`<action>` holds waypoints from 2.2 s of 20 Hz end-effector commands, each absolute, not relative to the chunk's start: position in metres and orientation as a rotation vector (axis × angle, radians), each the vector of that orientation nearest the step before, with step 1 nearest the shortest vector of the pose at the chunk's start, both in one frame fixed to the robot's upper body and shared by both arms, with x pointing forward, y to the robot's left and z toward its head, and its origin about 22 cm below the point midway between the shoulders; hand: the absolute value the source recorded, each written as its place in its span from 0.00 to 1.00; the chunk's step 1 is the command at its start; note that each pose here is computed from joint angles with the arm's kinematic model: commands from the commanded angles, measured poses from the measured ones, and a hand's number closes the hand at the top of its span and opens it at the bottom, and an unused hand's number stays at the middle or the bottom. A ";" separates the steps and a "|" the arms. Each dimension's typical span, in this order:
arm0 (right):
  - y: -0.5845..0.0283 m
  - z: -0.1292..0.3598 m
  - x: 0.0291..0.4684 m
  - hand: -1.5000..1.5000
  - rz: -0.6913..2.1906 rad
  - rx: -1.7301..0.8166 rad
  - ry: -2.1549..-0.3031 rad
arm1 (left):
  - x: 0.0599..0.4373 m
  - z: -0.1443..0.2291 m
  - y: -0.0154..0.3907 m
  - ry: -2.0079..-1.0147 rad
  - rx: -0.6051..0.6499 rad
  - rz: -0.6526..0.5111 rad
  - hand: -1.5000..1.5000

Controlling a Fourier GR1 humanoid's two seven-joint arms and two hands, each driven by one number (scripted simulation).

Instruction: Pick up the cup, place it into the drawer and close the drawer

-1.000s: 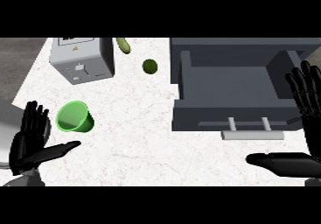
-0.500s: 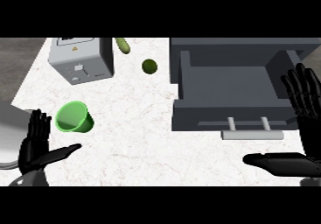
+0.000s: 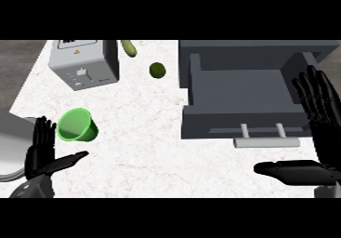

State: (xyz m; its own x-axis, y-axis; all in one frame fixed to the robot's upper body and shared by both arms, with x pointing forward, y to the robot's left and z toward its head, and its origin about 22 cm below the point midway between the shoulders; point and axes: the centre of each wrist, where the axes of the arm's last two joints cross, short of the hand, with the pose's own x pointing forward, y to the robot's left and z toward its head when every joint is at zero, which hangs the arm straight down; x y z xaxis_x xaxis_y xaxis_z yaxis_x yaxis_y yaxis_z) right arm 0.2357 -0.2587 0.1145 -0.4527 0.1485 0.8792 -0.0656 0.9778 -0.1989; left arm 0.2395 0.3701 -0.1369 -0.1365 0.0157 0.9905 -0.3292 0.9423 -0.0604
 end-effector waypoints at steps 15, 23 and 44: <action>-0.263 0.115 0.233 0.00 0.254 -0.038 -2.007 | 0.237 -0.148 0.357 -1.748 0.155 0.300 0.00; -0.270 0.114 0.236 0.00 0.242 -0.044 -2.022 | 0.255 -0.136 0.357 -1.778 0.003 0.336 0.00; -0.254 0.109 0.242 0.00 0.279 -0.049 -2.007 | 0.279 -0.136 0.308 -1.930 -0.227 0.424 1.00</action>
